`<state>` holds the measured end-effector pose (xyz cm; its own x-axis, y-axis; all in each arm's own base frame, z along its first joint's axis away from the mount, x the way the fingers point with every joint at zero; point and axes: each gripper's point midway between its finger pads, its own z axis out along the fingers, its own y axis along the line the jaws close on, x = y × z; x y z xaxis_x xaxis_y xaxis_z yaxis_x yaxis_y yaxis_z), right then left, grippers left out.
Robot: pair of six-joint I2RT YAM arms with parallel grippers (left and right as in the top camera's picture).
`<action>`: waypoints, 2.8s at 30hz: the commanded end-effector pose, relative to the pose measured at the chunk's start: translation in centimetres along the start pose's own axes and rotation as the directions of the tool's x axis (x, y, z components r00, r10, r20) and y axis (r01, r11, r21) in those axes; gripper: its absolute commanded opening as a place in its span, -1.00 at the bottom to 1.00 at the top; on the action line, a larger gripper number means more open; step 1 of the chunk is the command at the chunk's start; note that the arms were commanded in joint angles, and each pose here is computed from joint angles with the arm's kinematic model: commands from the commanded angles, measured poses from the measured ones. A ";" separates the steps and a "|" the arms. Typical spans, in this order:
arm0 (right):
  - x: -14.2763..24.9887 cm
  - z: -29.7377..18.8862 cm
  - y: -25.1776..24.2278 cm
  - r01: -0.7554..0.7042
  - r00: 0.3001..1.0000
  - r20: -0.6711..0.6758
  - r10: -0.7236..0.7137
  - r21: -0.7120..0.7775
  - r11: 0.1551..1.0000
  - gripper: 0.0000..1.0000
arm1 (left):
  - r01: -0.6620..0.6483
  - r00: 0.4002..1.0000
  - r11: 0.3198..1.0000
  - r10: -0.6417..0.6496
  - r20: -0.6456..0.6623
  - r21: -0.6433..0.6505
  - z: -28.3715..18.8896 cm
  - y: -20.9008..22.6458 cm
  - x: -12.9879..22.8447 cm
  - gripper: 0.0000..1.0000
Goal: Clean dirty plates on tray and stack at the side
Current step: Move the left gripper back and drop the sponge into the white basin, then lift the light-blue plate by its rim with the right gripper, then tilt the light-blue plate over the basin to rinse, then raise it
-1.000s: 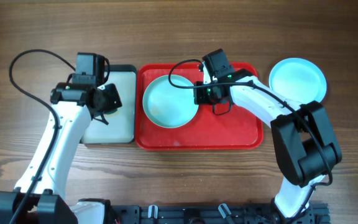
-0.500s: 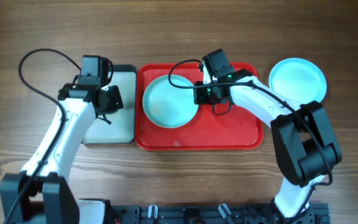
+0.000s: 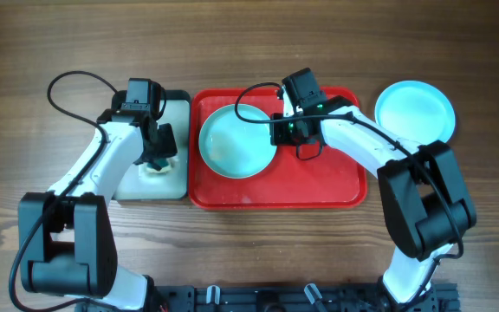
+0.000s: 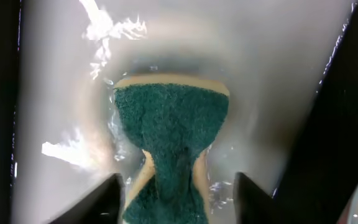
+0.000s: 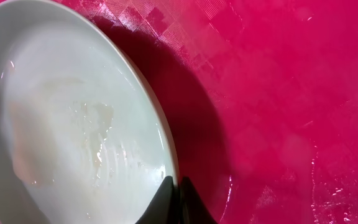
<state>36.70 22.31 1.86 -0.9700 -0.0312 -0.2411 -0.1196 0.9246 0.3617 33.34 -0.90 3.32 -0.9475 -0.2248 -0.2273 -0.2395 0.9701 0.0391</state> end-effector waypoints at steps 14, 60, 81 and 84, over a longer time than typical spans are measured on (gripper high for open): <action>0.0 0.1 -0.4 0.023 1.000 0.010 -0.024 0.034 0.999 -0.91 | 0.382 0.843 0.911 -0.413 0.345 0.158 -11.4 5.7 -7.1 0.99; -7.7 -12.3 3.9 0.097 0.915 0.372 -0.157 0.176 0.980 -0.91 | 0.491 0.777 0.858 -0.508 0.372 0.148 -12.4 10.3 -7.0 1.00; -8.1 -11.1 15.4 0.312 0.601 0.544 -0.586 0.516 0.798 -0.91 | 0.491 0.777 0.859 -0.508 0.372 0.149 -12.4 10.3 -7.0 1.00; -8.2 -11.0 17.0 0.351 0.507 0.511 -0.695 0.614 0.707 -0.91 | 0.491 0.777 0.858 -0.508 0.372 0.148 -12.4 10.3 -7.0 1.00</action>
<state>40.01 33.97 19.40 -0.3982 -0.3089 -0.8637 -0.3330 0.9260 -0.1776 34.66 9.10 16.65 -0.5596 -0.6241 -0.5453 -0.6275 0.7489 -0.2132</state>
